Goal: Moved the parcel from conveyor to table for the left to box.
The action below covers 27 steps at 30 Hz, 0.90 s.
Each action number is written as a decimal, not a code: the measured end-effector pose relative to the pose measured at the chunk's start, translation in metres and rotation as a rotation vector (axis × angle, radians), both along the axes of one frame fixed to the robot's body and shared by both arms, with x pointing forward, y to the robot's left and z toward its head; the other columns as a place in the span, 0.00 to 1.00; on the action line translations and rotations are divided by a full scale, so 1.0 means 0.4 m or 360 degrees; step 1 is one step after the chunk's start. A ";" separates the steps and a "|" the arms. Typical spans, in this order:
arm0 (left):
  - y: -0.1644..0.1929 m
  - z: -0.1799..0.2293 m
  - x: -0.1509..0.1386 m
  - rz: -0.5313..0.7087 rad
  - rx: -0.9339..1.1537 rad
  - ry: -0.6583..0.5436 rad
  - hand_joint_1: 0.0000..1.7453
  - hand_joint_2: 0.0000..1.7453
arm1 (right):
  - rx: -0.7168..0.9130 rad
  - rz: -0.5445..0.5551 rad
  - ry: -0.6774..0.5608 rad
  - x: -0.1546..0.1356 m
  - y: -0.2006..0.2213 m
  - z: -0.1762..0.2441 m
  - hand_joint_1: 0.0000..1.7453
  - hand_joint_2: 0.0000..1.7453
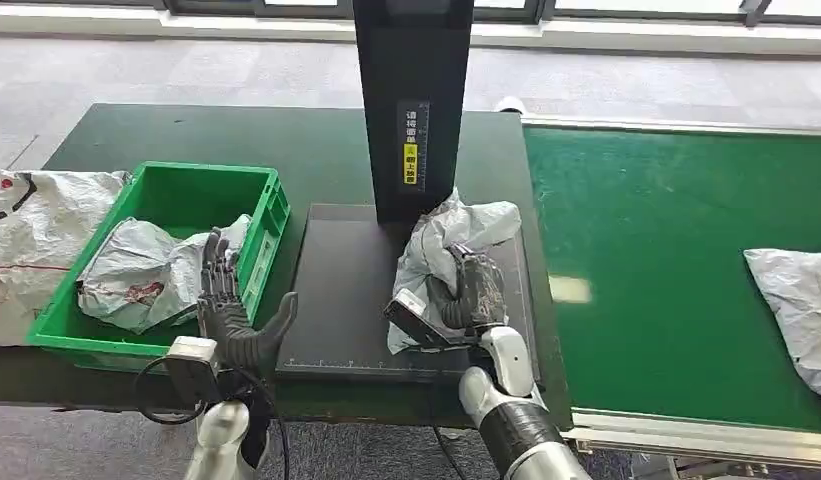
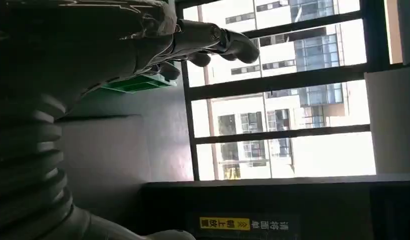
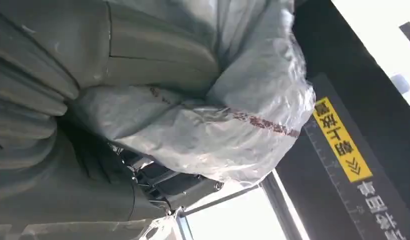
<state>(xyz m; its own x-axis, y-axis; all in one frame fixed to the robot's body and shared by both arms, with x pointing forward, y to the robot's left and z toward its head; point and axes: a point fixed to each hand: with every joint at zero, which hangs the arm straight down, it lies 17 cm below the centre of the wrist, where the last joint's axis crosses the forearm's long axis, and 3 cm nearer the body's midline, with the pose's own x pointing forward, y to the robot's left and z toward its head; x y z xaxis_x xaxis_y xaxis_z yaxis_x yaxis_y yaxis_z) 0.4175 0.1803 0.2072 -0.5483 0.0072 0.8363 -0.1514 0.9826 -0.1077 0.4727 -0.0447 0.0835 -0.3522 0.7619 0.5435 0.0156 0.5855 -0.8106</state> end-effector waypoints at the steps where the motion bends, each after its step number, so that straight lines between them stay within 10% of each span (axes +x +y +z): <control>1: 0.000 -0.001 0.000 0.0001 0.0000 0.0002 0.00 1.00 | -0.0007 -0.0002 0.0009 0.000 0.000 -0.004 0.00 1.00; 27: 0.009 -0.009 0.001 0.0048 0.0015 0.0018 0.00 1.00 | 0.0475 -0.0157 -0.0838 -0.093 -0.169 0.383 0.00 1.00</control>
<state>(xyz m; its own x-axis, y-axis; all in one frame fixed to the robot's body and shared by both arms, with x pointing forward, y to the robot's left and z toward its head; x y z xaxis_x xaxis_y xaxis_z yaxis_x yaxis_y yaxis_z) 0.4180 0.1839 0.2036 -0.5386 -0.0172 0.8424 -0.1819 0.9786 -0.0963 0.4356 -0.1122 0.2365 -0.5672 0.6460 0.5109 0.4348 0.7617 -0.4804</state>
